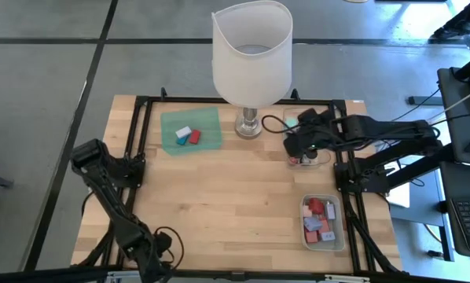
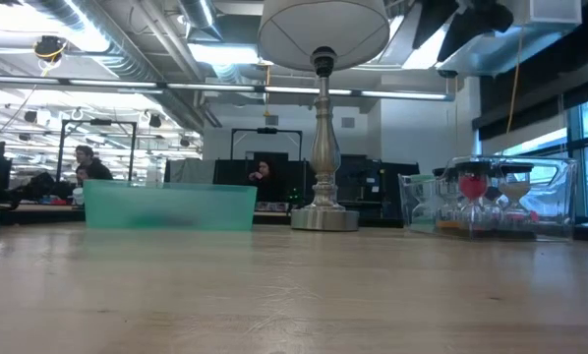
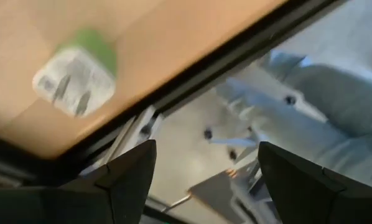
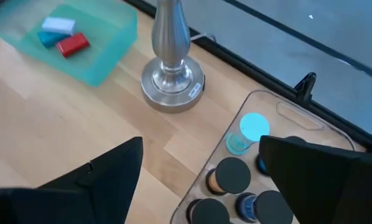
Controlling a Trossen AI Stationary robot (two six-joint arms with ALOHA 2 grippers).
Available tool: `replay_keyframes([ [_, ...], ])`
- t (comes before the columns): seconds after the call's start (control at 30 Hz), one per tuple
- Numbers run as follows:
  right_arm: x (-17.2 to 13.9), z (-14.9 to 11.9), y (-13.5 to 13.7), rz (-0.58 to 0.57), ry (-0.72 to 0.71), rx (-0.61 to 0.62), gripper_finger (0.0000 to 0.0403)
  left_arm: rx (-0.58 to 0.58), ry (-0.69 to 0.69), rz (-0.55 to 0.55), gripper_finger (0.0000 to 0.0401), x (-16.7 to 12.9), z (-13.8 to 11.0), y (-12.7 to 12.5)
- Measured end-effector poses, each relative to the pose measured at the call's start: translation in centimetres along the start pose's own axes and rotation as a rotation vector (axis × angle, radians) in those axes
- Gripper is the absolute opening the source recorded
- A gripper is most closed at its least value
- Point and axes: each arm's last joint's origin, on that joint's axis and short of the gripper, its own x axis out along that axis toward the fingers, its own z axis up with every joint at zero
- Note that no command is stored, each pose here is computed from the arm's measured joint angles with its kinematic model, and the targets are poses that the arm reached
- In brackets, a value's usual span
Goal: Pick & Place Office items
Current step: Put the green charger adapter into the gray bin
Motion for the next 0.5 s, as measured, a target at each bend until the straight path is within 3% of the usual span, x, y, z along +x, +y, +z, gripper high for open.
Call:
replay_keyframes([
  [0.17,1.1,-0.1,0.8,-0.009,0.042,-0.036,0.0324,-0.006,0.021,0.013,0.0279,-0.1,0.4,-0.1],
  [0.33,1.7,-0.2,1.3,-0.007,0.075,-0.05,0.0324,-0.066,0.066,0.143,0.0279,-0.2,0.4,0.9],
  [0.5,1.8,-0.2,1.3,-0.009,0.077,-0.053,0.0324,-0.169,-0.053,0.215,0.0279,-0.3,1.0,1.8],
])
